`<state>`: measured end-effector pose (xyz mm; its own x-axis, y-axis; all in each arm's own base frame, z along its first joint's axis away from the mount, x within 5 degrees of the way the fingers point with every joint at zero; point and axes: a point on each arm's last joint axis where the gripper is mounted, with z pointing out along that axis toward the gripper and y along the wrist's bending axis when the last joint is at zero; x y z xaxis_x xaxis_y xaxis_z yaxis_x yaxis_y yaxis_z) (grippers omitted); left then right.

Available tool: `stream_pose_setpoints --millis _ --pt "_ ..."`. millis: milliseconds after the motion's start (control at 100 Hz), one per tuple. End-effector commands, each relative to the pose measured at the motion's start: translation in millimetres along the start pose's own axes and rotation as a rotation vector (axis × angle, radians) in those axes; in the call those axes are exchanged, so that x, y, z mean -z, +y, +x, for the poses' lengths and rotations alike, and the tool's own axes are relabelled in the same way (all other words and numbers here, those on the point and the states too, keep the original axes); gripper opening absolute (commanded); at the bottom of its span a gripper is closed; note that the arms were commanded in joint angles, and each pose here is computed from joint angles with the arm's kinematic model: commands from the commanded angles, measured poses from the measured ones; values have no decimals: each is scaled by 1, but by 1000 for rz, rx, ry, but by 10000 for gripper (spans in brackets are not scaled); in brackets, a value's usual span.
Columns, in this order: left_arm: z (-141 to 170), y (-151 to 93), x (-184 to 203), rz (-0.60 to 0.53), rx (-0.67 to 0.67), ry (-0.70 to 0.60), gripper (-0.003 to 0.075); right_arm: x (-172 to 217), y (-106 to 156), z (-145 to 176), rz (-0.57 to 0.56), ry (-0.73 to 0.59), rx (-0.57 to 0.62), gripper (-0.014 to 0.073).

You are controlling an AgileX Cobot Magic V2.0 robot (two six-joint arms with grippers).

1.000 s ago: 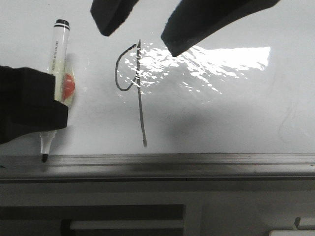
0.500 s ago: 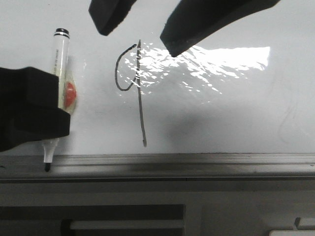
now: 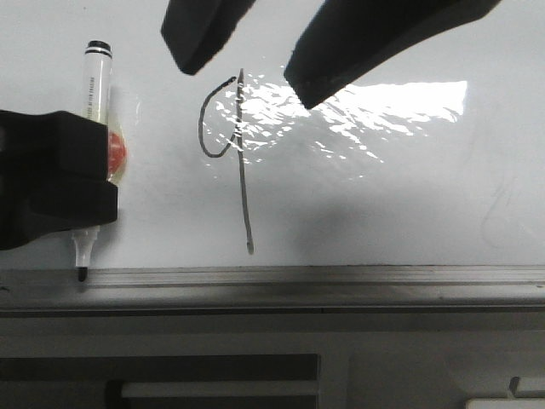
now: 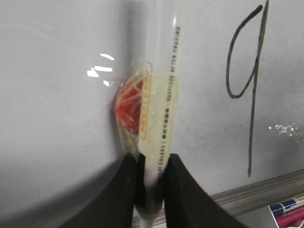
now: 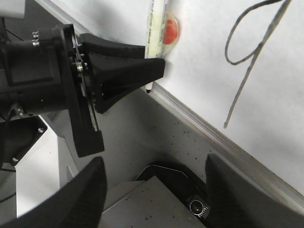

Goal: Write number 9 on whiteboard

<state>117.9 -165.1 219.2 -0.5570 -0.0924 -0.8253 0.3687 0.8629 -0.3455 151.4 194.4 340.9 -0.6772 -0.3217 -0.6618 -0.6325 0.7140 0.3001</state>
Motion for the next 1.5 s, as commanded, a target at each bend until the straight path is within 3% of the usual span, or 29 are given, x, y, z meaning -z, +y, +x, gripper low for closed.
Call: stream_pose_setpoints --millis 0,80,250,540,660,810,890,1040,1240,1390,1490 --pt "-14 -6 2 8 -2 -83 -18 15 6 -11 -32 -92 1 398" --pt "-14 -7 2 23 -14 -78 31 15 6 -11 -31 -87 1 398" --pt "-14 -7 2 23 -12 -77 238 15 6 -11 -31 -88 1 398" --pt "-18 -7 7 42 3 -95 253 15 3 -12 -1 -99 38 393" --pt "-27 -7 18 80 33 -132 253 16 0 -12 35 -113 83 263" --pt "-40 -4 39 143 52 -199 253 21 -3 -6 28 -194 98 -71" --pt "-44 -1 51 183 39 -225 253 26 -5 0 18 -258 105 -61" --pt "-46 6 75 284 17 -258 219 41 -13 23 19 -395 161 -61" --pt "-32 28 101 385 -58 -313 -22 58 -28 72 -15 -627 235 -61" --pt "-13 44 113 453 -58 -339 -20 64 -40 117 -57 -786 266 -61" --pt "-4 54 118 482 -48 -368 -20 61 -49 144 -58 -809 278 -61"
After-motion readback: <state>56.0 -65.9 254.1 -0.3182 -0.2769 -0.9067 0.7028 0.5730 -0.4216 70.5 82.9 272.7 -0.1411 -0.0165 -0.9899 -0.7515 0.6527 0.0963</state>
